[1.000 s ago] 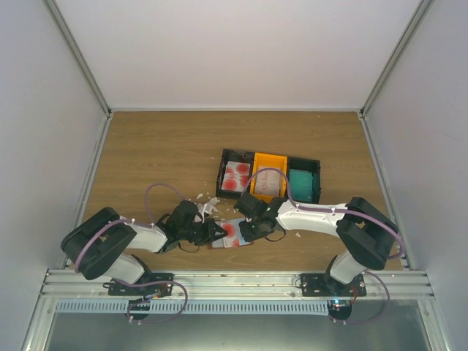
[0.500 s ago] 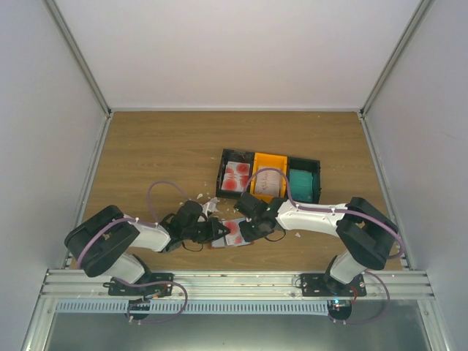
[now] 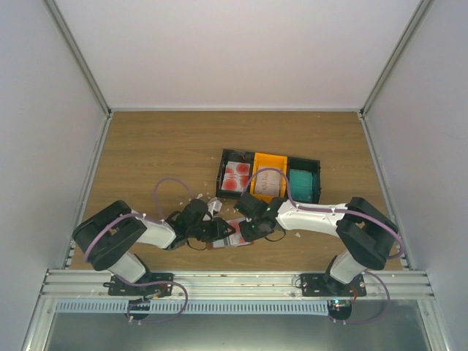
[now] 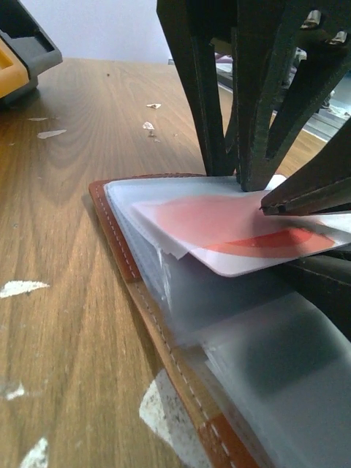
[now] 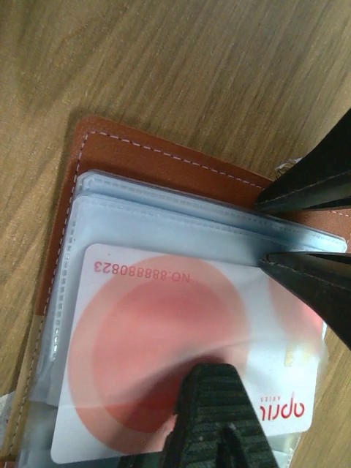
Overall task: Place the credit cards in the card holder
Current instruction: Insert the credit card into the card holder.
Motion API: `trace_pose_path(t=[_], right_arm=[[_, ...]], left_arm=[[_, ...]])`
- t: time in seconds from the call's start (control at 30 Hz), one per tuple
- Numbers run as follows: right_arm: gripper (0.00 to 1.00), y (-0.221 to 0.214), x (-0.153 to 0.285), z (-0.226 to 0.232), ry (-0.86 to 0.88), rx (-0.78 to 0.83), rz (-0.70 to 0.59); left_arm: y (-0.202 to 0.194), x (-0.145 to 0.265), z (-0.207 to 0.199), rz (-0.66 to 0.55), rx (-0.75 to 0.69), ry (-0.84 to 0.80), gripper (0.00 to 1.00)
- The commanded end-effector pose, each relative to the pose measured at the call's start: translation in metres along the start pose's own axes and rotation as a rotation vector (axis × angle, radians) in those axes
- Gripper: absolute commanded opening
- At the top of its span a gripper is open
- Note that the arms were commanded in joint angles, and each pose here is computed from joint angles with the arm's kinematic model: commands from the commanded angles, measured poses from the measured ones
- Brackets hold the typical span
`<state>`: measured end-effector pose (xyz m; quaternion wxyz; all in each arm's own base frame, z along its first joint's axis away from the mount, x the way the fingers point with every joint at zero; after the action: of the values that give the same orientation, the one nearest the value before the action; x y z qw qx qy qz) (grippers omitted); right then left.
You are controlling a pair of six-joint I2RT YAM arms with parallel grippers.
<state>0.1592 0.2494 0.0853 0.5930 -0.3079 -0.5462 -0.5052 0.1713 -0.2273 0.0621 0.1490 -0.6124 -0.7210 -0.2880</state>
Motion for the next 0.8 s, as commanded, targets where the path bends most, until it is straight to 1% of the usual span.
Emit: trace_pose_path(t=[0.0, 0.13, 0.2, 0.4, 0.53, 0.63, 0.77], right_arm=[[0.17, -0.012, -0.015, -0.002, -0.004, -0.016, 0.053], [0.15, -0.012, -0.013, -0.003, -0.007, -0.023, 0.045], [0.14, -0.013, -0.014, -0.003, -0.008, -0.026, 0.048], [0.11, -0.013, -0.015, -0.003, -0.007, -0.026, 0.046], [0.09, -0.012, -0.016, -0.003, -0.004, -0.023, 0.045], [0.08, -0.012, -0.015, -0.003, -0.008, -0.030, 0.045], [0.08, -0.012, -0.015, -0.004, -0.011, -0.040, 0.041]], left_arm=[[-0.008, 0.001, 0.002, 0.039, -0.037, 0.047, 0.20], [-0.007, 0.009, -0.002, 0.033, -0.056, 0.072, 0.28], [-0.007, 0.013, -0.003, 0.028, -0.060, 0.082, 0.30], [-0.006, 0.018, -0.002, 0.019, -0.068, 0.129, 0.33], [-0.004, 0.017, -0.005, 0.042, -0.063, 0.147, 0.40], [-0.005, 0.019, -0.007, 0.064, -0.034, 0.168, 0.44], [-0.006, 0.024, -0.007, 0.088, 0.043, 0.222, 0.49]])
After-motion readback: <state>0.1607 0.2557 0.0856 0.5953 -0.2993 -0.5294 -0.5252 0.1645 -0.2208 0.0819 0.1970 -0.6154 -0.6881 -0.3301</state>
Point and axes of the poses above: each gripper's point midway between its finger pads, its own x axis back along the fingers, its own z axis along the line the jaws close on, y = z × x, the point moved 7 cm from there along x, back along the fingers, and after that the axes turned 3 degrees about -x, right-handed, at the moved point
